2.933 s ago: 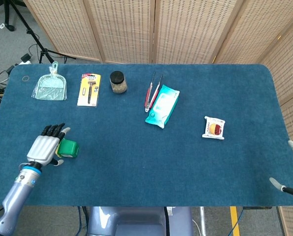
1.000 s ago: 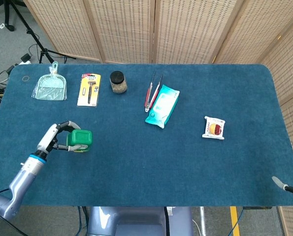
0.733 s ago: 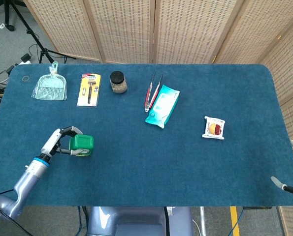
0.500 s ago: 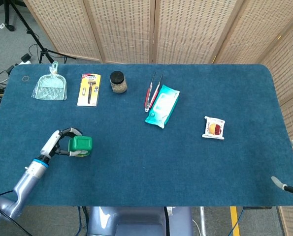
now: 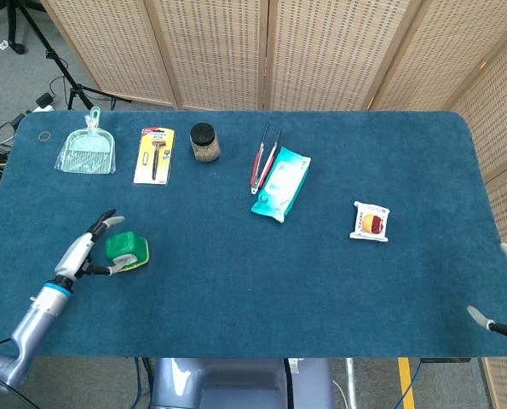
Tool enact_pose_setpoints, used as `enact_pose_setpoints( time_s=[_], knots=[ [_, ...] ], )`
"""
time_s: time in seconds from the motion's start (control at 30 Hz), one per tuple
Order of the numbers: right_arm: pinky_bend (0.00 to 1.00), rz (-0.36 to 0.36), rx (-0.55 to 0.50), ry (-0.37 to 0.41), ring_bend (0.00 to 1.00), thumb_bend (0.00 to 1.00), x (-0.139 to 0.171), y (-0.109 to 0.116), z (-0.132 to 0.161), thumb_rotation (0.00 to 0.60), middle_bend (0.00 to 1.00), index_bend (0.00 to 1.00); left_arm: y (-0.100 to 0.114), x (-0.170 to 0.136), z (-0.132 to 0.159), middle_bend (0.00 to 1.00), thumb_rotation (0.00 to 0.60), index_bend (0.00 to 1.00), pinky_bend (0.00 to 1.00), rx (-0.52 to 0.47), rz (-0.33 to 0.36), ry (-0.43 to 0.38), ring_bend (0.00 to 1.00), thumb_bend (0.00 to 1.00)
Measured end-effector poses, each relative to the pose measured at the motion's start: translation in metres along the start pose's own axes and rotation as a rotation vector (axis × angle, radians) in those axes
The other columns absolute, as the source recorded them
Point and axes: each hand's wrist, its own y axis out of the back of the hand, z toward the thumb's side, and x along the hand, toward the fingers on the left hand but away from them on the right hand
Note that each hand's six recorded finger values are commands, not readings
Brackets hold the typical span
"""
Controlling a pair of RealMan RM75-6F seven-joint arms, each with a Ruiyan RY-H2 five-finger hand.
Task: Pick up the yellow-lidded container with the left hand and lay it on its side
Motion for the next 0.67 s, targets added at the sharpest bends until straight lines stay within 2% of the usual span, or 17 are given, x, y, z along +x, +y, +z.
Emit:
enact_pose_setpoints(
  time_s=[0.23, 0.37, 0.4, 0.5, 0.67],
  knots=[
    [0.0, -0.003, 0.001, 0.002, 0.0, 0.0, 0.001, 0.001, 0.001, 0.6, 0.0, 0.02, 0.022, -0.024, 0.016, 0.0, 0.6, 0.08, 0.0, 0.049, 0.078, -0.074, 0.0, 0.17],
    [0.0, -0.003, 0.003, 0.006, 0.0, 0.0, 0.001, 0.001, 0.002, 0.6, 0.0, 0.02, 0.037, -0.033, 0.029, 0.0, 0.6, 0.0, 0.0, 0.11, 0.126, -0.116, 0.0, 0.03],
    [0.0, -0.003, 0.005, 0.007, 0.0, 0.0, 0.001, 0.001, 0.002, 0.6, 0.0, 0.02, 0.041, -0.035, 0.032, 0.0, 0.6, 0.0, 0.0, 0.135, 0.135, -0.12, 0.0, 0.01],
    [0.0, -0.003, 0.012, 0.009, 0.0, 0.0, 0.002, 0.0, 0.003, 0.6, 0.0, 0.02, 0.051, -0.042, 0.038, 0.0, 0.6, 0.0, 0.0, 0.237, 0.161, -0.117, 0.0, 0.0],
    [0.0, -0.012, 0.033, 0.008, 0.0, 0.0, 0.002, 0.001, 0.002, 0.6, 0.0, 0.0, 0.064, -0.052, 0.041, 0.0, 0.6, 0.0, 0.0, 0.468, 0.219, -0.054, 0.0, 0.0]
  ],
)
